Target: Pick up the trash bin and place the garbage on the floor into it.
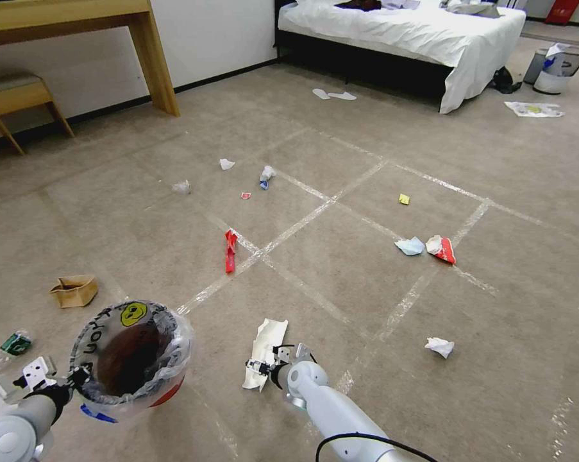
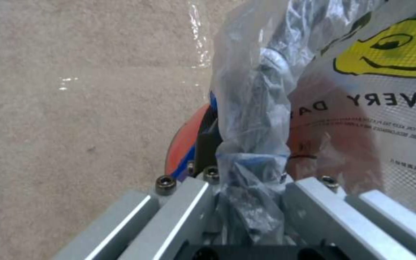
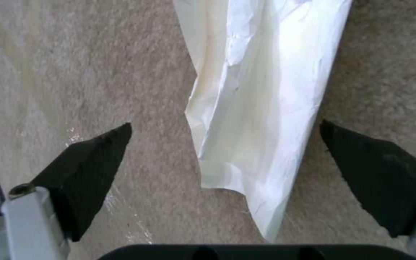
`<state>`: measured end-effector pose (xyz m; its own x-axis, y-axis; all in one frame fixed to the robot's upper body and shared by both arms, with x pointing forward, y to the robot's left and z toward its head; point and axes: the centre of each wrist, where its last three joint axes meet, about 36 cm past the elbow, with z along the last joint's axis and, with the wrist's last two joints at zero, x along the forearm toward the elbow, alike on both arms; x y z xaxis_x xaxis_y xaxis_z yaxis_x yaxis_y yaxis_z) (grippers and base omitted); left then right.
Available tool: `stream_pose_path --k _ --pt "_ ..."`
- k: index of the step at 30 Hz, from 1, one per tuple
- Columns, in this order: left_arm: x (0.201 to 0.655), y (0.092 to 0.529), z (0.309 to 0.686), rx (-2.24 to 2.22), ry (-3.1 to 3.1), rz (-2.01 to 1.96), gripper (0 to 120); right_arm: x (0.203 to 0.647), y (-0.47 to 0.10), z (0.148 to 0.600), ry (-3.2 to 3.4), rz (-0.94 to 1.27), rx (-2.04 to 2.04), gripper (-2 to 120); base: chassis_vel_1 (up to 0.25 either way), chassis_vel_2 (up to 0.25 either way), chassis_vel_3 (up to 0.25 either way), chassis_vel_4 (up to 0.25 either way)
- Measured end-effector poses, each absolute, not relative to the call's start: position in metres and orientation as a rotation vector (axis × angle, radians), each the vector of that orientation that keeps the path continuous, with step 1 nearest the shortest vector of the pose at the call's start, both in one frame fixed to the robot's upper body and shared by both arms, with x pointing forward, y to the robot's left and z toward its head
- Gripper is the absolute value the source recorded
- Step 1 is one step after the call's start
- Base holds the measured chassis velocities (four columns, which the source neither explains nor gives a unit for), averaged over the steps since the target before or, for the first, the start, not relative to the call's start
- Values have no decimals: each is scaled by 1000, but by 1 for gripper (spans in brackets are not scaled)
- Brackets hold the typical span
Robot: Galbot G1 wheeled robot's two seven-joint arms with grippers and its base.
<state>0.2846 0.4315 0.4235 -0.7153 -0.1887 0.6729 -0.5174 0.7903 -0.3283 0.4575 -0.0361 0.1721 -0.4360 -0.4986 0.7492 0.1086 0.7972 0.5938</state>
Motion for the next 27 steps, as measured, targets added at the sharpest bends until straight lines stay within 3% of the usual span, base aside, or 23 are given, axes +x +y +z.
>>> stream_pose_path --k 2,4,8,13,16,18,22,24,27 --pt "284 430 424 517 -2340 672 1 456 -36 170 -1908 -709 305 93 0 0 0 0" --pt "284 427 425 508 -2345 671 1 451 -38 162 -1920 -710 331 81 0 0 0 0" --pt "282 426 427 502 -2349 670 1 448 -38 159 -1924 -710 351 72 0 0 0 0" --pt "279 426 427 500 -2354 670 1 442 -36 155 -1929 -709 375 48 0 0 0 0" --pt "278 426 427 503 -2357 671 1 440 -35 154 -1930 -705 379 42 0 0 0 0" --pt "278 427 426 507 -2357 671 1 438 -34 154 -1930 -702 385 30 0 0 0 0" --pt "278 427 425 511 -2357 669 1 436 -33 154 -1930 -704 390 22 0 0 0 0" --pt "279 427 424 514 -2355 666 1 432 -30 156 -1931 -714 398 7 0 0 0 0" --pt "279 427 423 513 -2355 664 1 431 -25 163 -1939 -725 411 2 0 0 0 0"
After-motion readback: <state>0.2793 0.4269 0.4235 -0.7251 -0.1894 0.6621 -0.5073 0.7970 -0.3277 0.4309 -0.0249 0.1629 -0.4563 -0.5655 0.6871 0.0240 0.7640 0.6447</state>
